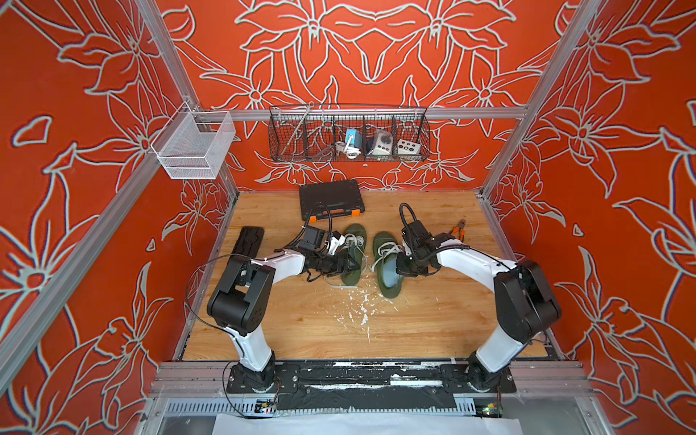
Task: Insert the insole into the shoe
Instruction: Adjust the shoe at the center of the board.
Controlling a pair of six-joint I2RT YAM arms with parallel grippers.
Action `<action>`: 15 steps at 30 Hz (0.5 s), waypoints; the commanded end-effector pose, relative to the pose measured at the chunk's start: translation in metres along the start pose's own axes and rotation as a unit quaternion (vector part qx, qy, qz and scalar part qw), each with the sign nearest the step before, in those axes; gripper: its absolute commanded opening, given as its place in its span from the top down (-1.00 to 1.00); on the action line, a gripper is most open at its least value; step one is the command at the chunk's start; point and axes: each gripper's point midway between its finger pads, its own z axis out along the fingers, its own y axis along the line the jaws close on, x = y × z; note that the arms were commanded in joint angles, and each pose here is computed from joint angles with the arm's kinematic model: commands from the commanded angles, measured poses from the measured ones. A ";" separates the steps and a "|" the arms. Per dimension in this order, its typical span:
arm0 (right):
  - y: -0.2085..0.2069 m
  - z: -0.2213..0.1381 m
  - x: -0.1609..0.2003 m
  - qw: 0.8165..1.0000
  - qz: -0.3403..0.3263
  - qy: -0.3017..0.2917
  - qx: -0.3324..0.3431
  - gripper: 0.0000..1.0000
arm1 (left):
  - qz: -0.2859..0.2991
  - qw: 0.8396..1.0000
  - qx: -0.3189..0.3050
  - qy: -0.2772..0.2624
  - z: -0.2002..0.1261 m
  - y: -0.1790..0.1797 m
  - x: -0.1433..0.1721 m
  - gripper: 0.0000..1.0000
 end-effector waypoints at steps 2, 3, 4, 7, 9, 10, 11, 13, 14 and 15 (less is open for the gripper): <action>0.030 0.002 -0.035 0.999 0.004 -0.034 -0.043 1.00 | -0.013 1.000 -0.004 0.001 -0.001 0.002 0.001 -0.50; 0.031 0.003 -0.037 0.999 -0.003 -0.030 -0.036 1.00 | -0.014 1.000 -0.004 0.001 -0.001 0.002 0.002 -0.51; 0.032 0.005 -0.037 0.999 -0.007 -0.023 -0.035 1.00 | -0.013 1.000 -0.002 -0.001 -0.001 0.000 0.001 -0.51; 0.039 0.011 -0.034 0.999 -0.021 -0.007 -0.045 1.00 | -0.015 1.000 0.006 -0.002 0.000 -0.002 -0.001 -0.51; 0.038 0.014 -0.030 0.999 -0.037 0.004 -0.035 1.00 | -0.015 1.000 0.006 -0.001 0.001 -0.002 -0.002 -0.51; 0.038 0.016 -0.028 0.999 -0.043 0.010 -0.031 1.00 | -0.015 1.000 0.007 -0.003 0.001 -0.003 -0.004 -0.51; 0.039 0.017 -0.025 0.998 -0.045 0.014 -0.032 1.00 | -0.015 1.000 0.008 -0.004 0.001 -0.004 -0.005 -0.51; 0.041 0.018 -0.022 0.998 -0.036 0.017 -0.043 1.00 | -0.014 1.000 0.011 -0.005 0.002 -0.007 -0.008 -0.51; 0.044 0.020 -0.021 0.998 -0.031 0.016 -0.056 1.00 | -0.013 1.000 0.017 -0.004 0.004 -0.009 -0.008 -0.51; 0.048 0.021 -0.021 0.997 -0.030 0.015 -0.068 1.00 | -0.013 1.000 0.024 -0.002 0.005 -0.012 -0.008 -0.51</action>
